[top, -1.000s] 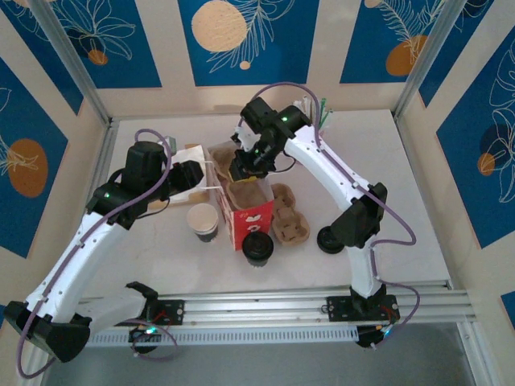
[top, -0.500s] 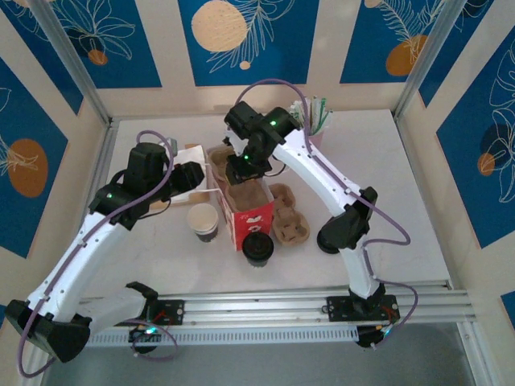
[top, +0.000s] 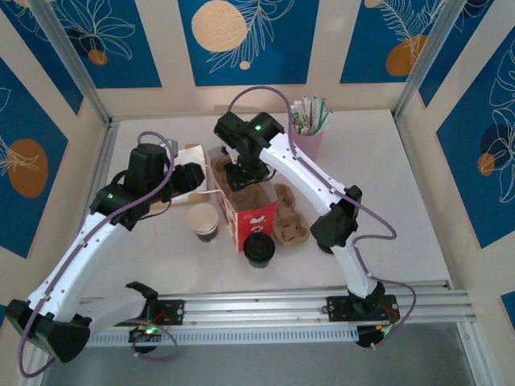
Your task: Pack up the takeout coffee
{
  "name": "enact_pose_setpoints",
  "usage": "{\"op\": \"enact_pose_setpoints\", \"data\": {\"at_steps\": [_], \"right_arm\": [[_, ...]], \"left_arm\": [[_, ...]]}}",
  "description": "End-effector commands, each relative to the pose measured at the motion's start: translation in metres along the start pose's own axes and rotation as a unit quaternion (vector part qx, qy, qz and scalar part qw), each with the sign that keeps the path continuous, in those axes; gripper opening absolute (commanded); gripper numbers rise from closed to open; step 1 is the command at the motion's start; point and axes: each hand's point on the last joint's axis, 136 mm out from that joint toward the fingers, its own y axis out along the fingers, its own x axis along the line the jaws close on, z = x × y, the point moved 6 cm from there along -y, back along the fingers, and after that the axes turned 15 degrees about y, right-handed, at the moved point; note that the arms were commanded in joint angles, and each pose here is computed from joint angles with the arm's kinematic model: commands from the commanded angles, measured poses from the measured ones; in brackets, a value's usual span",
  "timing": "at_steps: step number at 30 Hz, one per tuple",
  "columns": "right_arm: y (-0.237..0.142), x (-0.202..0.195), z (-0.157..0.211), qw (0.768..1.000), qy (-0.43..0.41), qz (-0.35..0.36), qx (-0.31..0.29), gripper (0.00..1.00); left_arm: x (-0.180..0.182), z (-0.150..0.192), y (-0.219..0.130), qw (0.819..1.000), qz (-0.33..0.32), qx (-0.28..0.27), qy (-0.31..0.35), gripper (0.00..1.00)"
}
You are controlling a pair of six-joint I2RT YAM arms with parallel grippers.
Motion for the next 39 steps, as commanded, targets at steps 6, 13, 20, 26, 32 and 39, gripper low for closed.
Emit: {"op": "enact_pose_setpoints", "data": {"at_steps": [6, 13, 20, 26, 32, 39], "right_arm": [[0.009, 0.002, 0.006, 0.999, -0.002, 0.029, 0.016, 0.33], [0.020, 0.006, 0.008, 0.999, -0.003, 0.035, 0.027, 0.33], [0.029, 0.006, 0.010, 0.998, -0.008, 0.056, 0.030, 0.33], [0.035, 0.005, 0.011, 0.997, -0.011, 0.070, 0.034, 0.33], [0.042, 0.004, 0.012, 0.996, -0.011, 0.073, 0.041, 0.33], [0.051, 0.005, 0.013, 0.996, -0.013, 0.073, 0.049, 0.33]], "left_arm": [[0.002, -0.002, -0.004, 1.000, 0.008, -0.013, -0.003, 0.43], [0.003, 0.000, -0.004, 1.000, 0.007, -0.012, -0.003, 0.43], [0.003, 0.000, -0.005, 1.000, 0.008, -0.013, -0.004, 0.43], [0.003, 0.000, -0.004, 1.000, 0.008, -0.012, -0.004, 0.43], [0.004, 0.000, -0.004, 1.000, 0.006, -0.013, -0.004, 0.43], [0.004, 0.000, -0.003, 1.000, 0.006, -0.011, -0.005, 0.43]]}}
